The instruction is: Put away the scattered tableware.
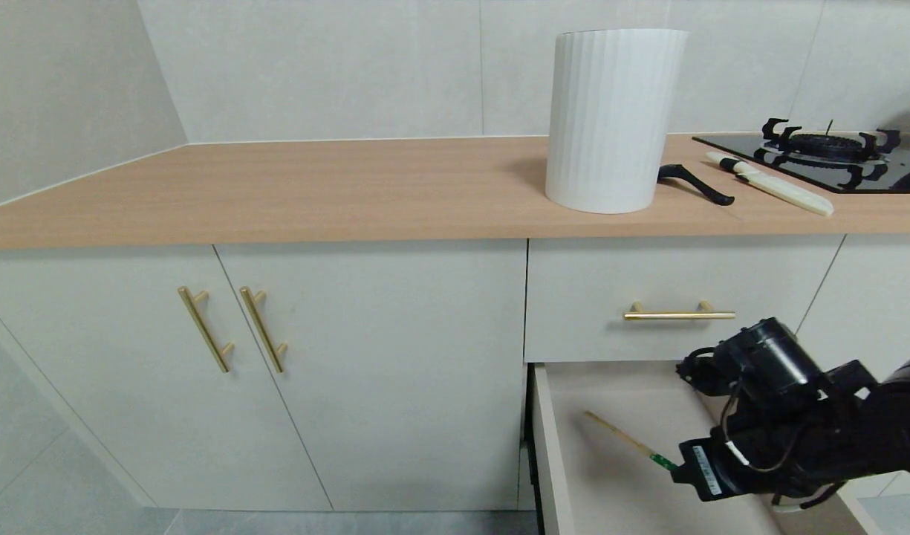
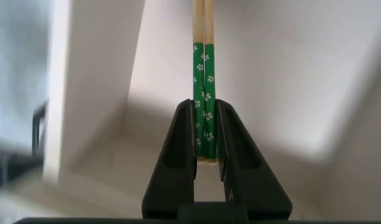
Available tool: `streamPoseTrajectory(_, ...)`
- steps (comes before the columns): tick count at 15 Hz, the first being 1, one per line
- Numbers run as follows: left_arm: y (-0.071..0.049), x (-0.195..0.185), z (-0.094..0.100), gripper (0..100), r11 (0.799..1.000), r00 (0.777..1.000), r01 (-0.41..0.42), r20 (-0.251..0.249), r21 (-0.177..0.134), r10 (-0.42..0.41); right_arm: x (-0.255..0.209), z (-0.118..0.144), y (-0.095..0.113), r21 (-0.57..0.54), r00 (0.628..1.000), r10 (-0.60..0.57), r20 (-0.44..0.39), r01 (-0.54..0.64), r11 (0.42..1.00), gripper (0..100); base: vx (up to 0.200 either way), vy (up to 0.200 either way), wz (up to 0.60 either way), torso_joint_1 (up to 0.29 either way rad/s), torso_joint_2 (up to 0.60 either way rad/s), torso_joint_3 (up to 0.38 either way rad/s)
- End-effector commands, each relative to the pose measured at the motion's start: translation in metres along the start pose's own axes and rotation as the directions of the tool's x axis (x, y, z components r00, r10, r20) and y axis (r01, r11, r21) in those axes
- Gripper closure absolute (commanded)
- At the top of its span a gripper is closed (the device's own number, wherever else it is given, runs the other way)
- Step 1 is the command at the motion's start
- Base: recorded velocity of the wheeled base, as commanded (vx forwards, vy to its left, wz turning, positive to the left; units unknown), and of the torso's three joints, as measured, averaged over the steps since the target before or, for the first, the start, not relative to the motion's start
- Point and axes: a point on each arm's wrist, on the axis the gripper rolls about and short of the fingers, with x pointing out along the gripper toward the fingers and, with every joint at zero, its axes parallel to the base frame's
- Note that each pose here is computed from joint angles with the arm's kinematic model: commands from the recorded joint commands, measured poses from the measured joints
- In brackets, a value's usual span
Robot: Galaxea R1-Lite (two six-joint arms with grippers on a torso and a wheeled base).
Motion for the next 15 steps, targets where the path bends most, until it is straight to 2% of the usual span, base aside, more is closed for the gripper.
streamPoseTrajectory(1, 0.0, 0.0, 0.0, 0, 1.0, 1.0, 0.0, 0.0, 0.0, 0.0, 0.06, -0.009, 0.01, 0.037, 0.997, -0.043, -0.072, 0.046, 0.998, 100, 0.0, 0.0, 0.0, 0.0, 0.0, 0.0)
streamPoseTrajectory(3, 0.0, 0.0, 0.0, 0, 1.0, 1.0, 0.0, 0.0, 0.0, 0.0, 0.077, -0.013, 0.011, 0.083, 0.995, -0.081, -0.052, 0.085, 0.993, 100, 0.0, 0.0, 0.0, 0.0, 0.0, 0.0)
streamPoseTrajectory(7, 0.0, 0.0, 0.0, 0, 1.0, 1.0, 0.0, 0.0, 0.0, 0.0, 0.104, -0.017, 0.008, 0.093, 0.988, -0.148, -0.048, 0.152, 0.984, 100, 0.0, 0.0, 0.0, 0.0, 0.0, 0.0)
streamPoseTrajectory(10, 0.0, 0.0, 0.0, 0, 1.0, 1.0, 0.0, 0.0, 0.0, 0.0, 0.118, -0.023, 0.006, 0.098, 0.987, -0.156, -0.05, 0.16, 0.982, 100, 0.0, 0.0, 0.0, 0.0, 0.0, 0.0)
streamPoseTrajectory(12, 0.0, 0.0, 0.0, 0, 1.0, 1.0, 0.0, 0.0, 0.0, 0.0, 0.127, -0.022, 0.006, 0.104, 0.988, -0.156, -0.012, 0.157, 0.982, 100, 0.0, 0.0, 0.0, 0.0, 0.0, 0.0)
streamPoseTrajectory(15, 0.0, 0.0, 0.0, 0, 1.0, 1.0, 0.0, 0.0, 0.0, 0.0, 0.129, -0.022, 0.006, 0.105, 0.987, -0.163, -0.004, 0.163, 0.981, 100, 0.0, 0.0, 0.0, 0.0, 0.0, 0.0)
